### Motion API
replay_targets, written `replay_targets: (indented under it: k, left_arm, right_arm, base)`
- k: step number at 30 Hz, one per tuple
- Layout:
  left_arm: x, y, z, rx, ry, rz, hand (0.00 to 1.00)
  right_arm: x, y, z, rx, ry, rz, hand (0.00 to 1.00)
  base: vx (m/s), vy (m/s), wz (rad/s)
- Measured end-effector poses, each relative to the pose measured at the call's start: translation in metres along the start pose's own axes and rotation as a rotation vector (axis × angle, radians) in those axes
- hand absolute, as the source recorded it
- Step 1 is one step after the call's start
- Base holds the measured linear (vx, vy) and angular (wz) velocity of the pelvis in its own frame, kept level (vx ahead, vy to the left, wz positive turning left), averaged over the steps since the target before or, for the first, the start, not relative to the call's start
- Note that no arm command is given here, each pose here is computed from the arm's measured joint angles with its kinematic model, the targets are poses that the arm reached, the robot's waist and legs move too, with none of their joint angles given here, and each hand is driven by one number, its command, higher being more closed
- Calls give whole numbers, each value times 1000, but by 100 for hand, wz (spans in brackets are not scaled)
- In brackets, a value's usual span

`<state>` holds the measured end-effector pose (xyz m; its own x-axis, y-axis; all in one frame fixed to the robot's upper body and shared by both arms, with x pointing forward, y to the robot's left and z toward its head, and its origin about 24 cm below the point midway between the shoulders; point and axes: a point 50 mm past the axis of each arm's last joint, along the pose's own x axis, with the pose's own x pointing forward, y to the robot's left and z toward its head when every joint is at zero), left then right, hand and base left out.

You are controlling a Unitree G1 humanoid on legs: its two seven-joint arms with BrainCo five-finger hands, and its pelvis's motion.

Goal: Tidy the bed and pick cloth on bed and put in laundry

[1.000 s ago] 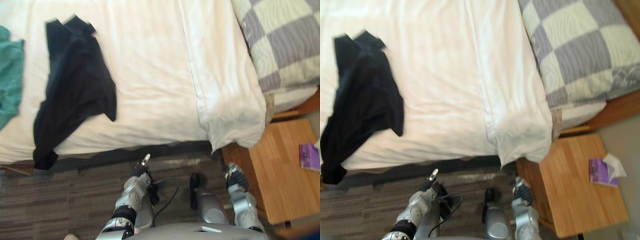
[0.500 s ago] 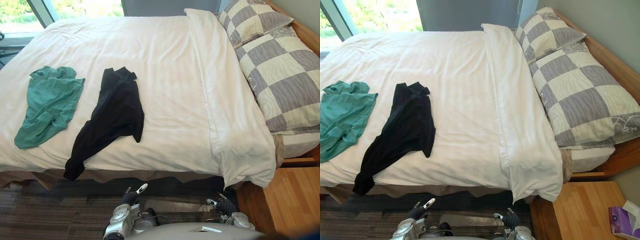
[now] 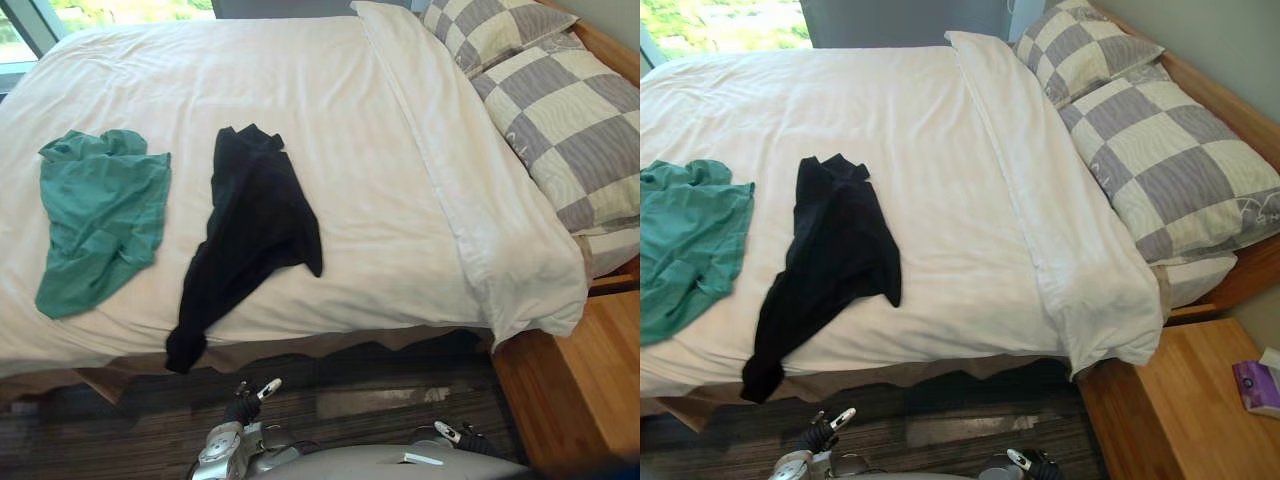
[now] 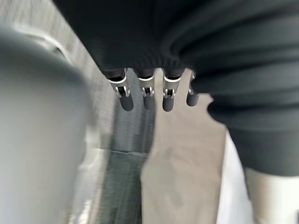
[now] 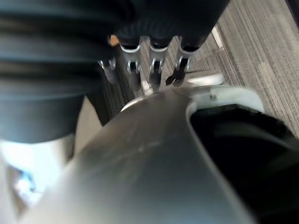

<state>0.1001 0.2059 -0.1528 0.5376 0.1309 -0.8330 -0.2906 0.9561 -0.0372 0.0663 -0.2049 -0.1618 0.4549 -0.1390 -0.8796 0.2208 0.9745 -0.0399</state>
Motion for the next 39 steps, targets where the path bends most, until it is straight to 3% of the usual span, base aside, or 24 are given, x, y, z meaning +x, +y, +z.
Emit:
replay_targets:
  k: [4,12,16,29,36,39]
  left_arm:
    - [1,-4,0,165,29,-64,0]
    - [7,-32,2,240,81,-111,0]
    - [8,-36,16,284,-19,-68,0]
    - [7,-43,24,180,-72,-134,0]
    - [5,-51,14,182,-53,-188,0]
    - [7,-26,8,133,12,-119,0]
  right_arm:
    - [1,11,13,-149,-95,78,0]
    - [2,13,29,-246,-138,181,0]
    - [7,16,42,-328,-137,206,0]
    - [6,5,45,-201,-151,128,0]
    - [4,-17,31,-193,-114,70,0]
    - [6,-4,26,-230,-108,89,0]
  base:
    - [30,372,-6]
    - [-21,40,-1]
    - [-104,-71,-9]
    - [-38,84,13]
    - [100,460,-11]
    - [144,553,-69]
